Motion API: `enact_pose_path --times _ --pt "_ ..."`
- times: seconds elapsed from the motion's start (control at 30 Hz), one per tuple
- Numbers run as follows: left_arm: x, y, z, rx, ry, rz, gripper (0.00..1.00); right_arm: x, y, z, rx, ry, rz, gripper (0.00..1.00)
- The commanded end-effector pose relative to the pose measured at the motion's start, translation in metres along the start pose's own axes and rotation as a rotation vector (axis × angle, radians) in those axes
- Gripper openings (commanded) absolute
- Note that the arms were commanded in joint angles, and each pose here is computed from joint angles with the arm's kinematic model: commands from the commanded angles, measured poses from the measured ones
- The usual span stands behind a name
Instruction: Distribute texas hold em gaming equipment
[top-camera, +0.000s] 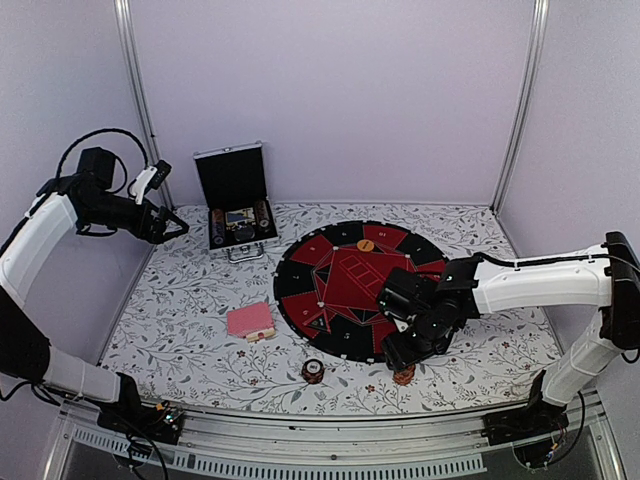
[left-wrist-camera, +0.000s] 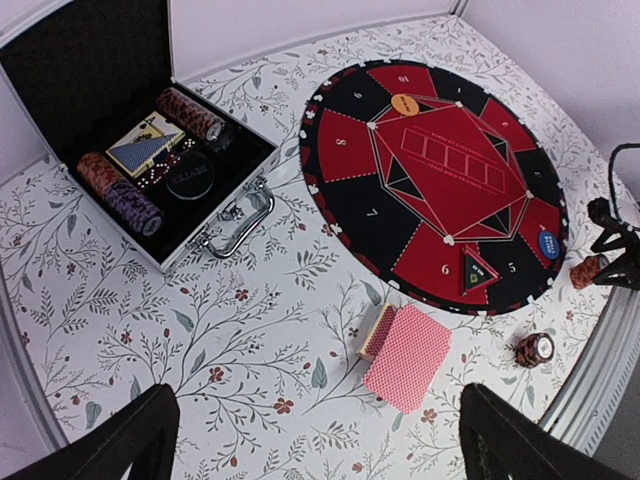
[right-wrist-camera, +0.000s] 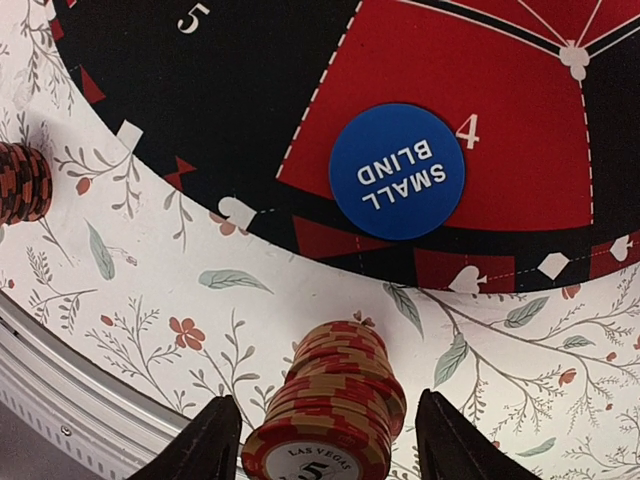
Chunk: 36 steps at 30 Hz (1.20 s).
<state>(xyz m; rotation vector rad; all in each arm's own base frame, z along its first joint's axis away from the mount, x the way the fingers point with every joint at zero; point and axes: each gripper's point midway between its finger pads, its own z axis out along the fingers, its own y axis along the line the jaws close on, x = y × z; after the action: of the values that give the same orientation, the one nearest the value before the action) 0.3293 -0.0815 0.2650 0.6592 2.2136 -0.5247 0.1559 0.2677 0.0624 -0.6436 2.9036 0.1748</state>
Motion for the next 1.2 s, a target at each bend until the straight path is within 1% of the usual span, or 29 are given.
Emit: enact_pose_path --times 0.0,0.07,0.17,0.47,1.0,1.17 --pt "-0.006 -0.002 -0.009 -0.006 -0.022 0.004 1.0 0.003 0.002 0.002 0.009 0.001 -0.001 0.6" --pt "-0.007 -0.002 -0.009 -0.006 -0.022 0.004 1.0 0.004 0.001 0.002 0.009 0.002 -0.001 0.57" --pt "-0.007 -0.003 -0.01 -0.006 -0.023 0.005 1.0 0.006 0.001 0.003 0.012 0.007 -0.002 0.56" --pt "-0.009 -0.003 -0.011 -0.006 -0.028 0.005 1.0 0.009 -0.001 0.003 0.021 0.01 -0.006 0.58" --pt "-0.011 -0.003 -0.012 -0.007 -0.031 0.006 1.0 0.005 -0.004 -0.008 0.034 -0.019 0.005 0.3" --pt "-0.012 -0.004 -0.013 -0.005 -0.034 0.007 1.0 0.003 -0.007 -0.017 0.049 -0.032 0.009 0.29"
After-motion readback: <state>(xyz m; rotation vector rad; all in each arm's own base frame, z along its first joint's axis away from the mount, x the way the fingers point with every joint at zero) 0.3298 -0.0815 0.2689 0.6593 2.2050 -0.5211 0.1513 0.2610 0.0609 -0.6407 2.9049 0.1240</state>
